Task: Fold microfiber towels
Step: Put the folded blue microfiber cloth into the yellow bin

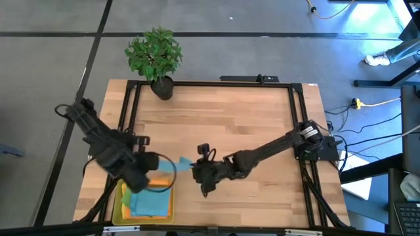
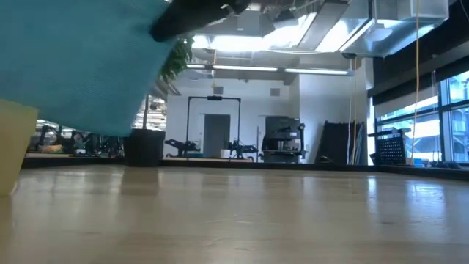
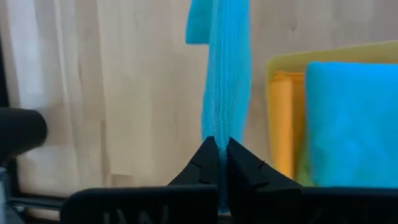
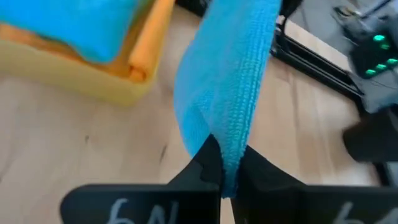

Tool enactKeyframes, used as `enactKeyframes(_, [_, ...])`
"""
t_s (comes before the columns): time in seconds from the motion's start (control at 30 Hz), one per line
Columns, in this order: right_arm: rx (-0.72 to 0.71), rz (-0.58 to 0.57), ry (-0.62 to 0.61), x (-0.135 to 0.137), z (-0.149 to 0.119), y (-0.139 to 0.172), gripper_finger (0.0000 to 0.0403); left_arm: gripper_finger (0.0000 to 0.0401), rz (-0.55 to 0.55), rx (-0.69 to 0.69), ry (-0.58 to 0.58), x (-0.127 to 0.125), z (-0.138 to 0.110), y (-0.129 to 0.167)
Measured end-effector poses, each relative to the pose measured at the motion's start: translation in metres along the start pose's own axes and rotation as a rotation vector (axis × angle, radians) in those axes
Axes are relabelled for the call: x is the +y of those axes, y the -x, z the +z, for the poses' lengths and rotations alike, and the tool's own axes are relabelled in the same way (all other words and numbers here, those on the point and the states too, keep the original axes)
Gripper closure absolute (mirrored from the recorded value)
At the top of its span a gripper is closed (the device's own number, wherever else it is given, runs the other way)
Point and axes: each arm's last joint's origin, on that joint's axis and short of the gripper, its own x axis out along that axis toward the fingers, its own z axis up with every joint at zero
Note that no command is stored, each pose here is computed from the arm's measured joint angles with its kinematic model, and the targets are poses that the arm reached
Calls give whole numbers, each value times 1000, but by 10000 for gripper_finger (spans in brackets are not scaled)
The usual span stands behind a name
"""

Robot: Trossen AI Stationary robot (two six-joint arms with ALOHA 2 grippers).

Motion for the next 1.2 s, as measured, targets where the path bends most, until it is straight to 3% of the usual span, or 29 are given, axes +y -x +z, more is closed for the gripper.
enactKeyframes(0.3, [-213,151,-65,-13,17,-5,394,401,-53,-54,46,-26,-40,15])
enactKeyframes(0.6, [-305,141,-66,-28,20,-16,394,401,-6,-32,92,-44,-71,-1])
enactKeyframes(0.87, [-334,153,-116,-48,15,-30,395,401,-40,-36,131,-30,-86,2])
enactKeyframes(1.2, [-398,229,-130,-26,14,-42,395,401,-138,-102,134,-9,-101,18])
